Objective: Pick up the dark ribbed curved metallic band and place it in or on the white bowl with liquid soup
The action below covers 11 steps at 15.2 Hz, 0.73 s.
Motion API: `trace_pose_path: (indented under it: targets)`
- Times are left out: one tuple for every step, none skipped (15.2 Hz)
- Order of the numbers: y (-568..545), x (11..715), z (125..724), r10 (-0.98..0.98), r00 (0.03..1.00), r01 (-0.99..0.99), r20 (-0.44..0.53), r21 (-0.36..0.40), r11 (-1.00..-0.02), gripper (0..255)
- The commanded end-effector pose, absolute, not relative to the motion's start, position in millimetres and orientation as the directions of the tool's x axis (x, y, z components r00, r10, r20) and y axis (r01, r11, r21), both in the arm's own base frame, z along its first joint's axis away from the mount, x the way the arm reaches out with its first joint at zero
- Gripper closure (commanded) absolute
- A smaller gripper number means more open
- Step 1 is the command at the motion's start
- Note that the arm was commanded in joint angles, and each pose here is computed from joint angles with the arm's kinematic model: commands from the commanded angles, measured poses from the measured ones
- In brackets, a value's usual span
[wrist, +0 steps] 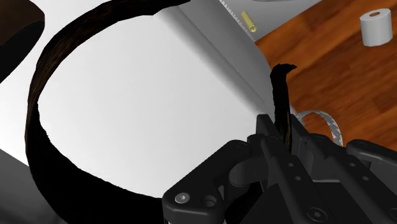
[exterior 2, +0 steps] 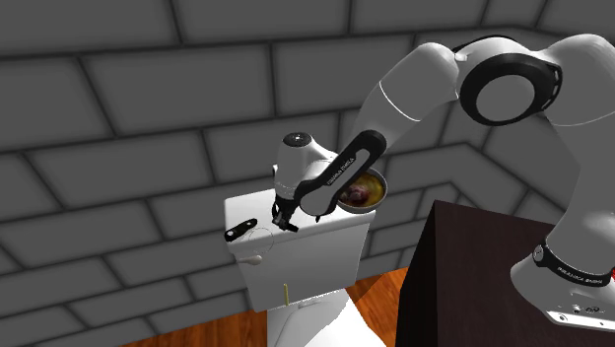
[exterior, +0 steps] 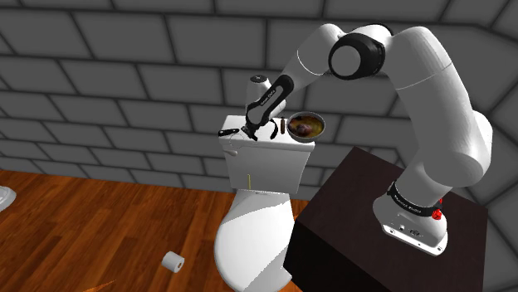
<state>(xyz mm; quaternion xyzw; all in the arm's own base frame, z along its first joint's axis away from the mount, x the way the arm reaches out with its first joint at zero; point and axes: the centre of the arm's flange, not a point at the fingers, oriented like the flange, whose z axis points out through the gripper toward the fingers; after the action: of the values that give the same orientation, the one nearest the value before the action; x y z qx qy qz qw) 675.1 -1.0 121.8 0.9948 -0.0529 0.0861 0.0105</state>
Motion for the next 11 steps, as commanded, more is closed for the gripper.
trace_pose_path:
  targets:
    - [-0.8,674.5,133.4,-0.103,0.98,-0.107,0.172,0.012,-0.994,255]
    - [-0.8,674.5,138.7,-0.103,0.98,-0.107,0.172,0.012,-0.994,255]
    - [-0.8,674.5,143.9,-0.103,0.98,-0.107,0.172,0.012,-0.994,255]
    - [-0.8,674.4,149.2,-0.103,0.98,-0.107,0.172,0.012,-0.994,255]
    - [-0.8,674.5,154.5,-0.103,0.98,-0.107,0.172,0.012,-0.994,255]
    - [-0.8,674.5,159.8,-0.103,0.98,-0.107,0.172,0.012,-0.994,255]
    - [-0.8,674.5,165.0,-0.103,0.98,-0.107,0.172,0.012,-0.994,255]
    - [-0.8,674.5,170.3,-0.103,0.98,-0.107,0.172,0.012,-0.994,255]
    - [-0.8,674.5,175.6,-0.103,0.98,-0.107,0.172,0.012,-0.994,255]
    - [-0.8,674.5,180.9,-0.103,0.98,-0.107,0.172,0.012,-0.994,255]
    - [-0.8,674.4,186.1,-0.103,0.98,-0.107,0.172,0.012,-0.994,255]
